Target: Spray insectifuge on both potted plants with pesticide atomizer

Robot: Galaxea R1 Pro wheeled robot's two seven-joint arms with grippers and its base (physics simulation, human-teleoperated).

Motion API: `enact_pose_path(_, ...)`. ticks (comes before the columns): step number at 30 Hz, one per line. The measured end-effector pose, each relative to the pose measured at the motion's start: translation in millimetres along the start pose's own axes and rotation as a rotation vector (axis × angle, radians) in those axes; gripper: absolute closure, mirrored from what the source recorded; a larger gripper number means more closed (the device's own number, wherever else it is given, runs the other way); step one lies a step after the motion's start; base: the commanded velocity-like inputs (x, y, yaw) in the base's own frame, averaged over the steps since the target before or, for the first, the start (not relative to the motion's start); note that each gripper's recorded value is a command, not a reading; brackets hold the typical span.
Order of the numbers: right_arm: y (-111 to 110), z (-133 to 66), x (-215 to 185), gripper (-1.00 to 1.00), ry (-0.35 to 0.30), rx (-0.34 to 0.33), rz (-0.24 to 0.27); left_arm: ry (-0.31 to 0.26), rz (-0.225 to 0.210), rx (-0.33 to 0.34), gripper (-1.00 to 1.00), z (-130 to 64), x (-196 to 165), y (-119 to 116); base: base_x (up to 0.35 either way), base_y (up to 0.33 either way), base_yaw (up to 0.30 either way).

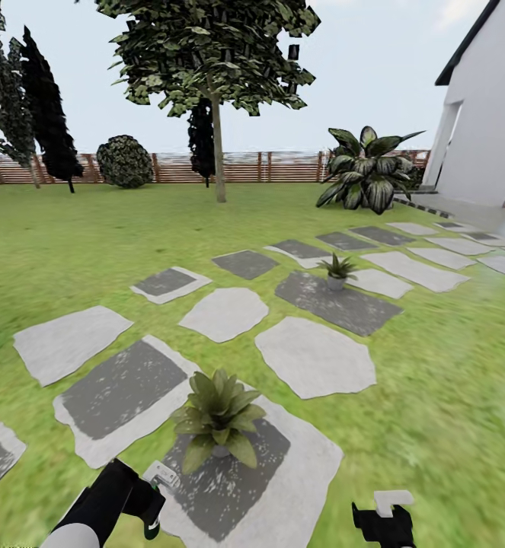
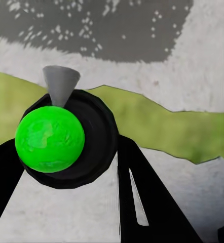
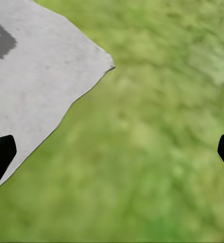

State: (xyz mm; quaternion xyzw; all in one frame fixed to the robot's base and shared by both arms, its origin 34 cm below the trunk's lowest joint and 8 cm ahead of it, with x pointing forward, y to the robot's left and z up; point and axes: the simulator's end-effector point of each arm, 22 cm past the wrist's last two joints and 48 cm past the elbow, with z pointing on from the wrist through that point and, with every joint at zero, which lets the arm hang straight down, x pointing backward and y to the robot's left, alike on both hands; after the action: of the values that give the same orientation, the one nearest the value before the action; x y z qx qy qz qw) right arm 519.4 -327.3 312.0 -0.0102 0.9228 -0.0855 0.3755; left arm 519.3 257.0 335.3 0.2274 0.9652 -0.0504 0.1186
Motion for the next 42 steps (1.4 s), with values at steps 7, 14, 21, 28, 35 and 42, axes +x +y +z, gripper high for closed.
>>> enact_pose_path(7, 0.0, 0.1, 0.1, -1.00, 0.000, 0.000, 0.000, 0.000, 0.000, 0.000, 1.00, 0.1, 0.0, 0.0, 0.080, -0.259, 0.269)
enact_pose_path(14, 0.1, 0.2, 0.2, -1.00, 0.000, 0.000, 0.000, -0.001, 0.001, 0.000, 1.00, 0.2, -0.1, 0.0, -0.049, -0.273, 0.276)
enact_pose_path(21, 0.1, 0.2, 0.2, -1.00, 0.000, 0.000, 0.000, -0.001, 0.001, 0.000, 1.00, 0.3, -0.1, 0.0, -0.106, -0.273, 0.276)
enact_pose_path(28, 0.0, 0.1, 0.1, -1.00, 0.000, 0.000, 0.000, 0.000, 0.000, 0.000, 1.00, 0.1, 0.1, 0.0, -0.013, -0.273, 0.251)
enact_pose_path(35, 0.0, 0.1, 0.2, -1.00, 0.000, 0.000, 0.000, 0.063, -0.007, 0.006, 1.00, -4.7, 5.5, 2.1, 0.027, -0.064, 0.028)
enact_pose_path(42, 0.0, 0.0, 0.2, -1.00, 0.000, 0.000, 0.000, 0.058, 0.069, 0.035, 1.00, -40.0, -37.6, -2.1, 0.000, -0.001, 0.001)
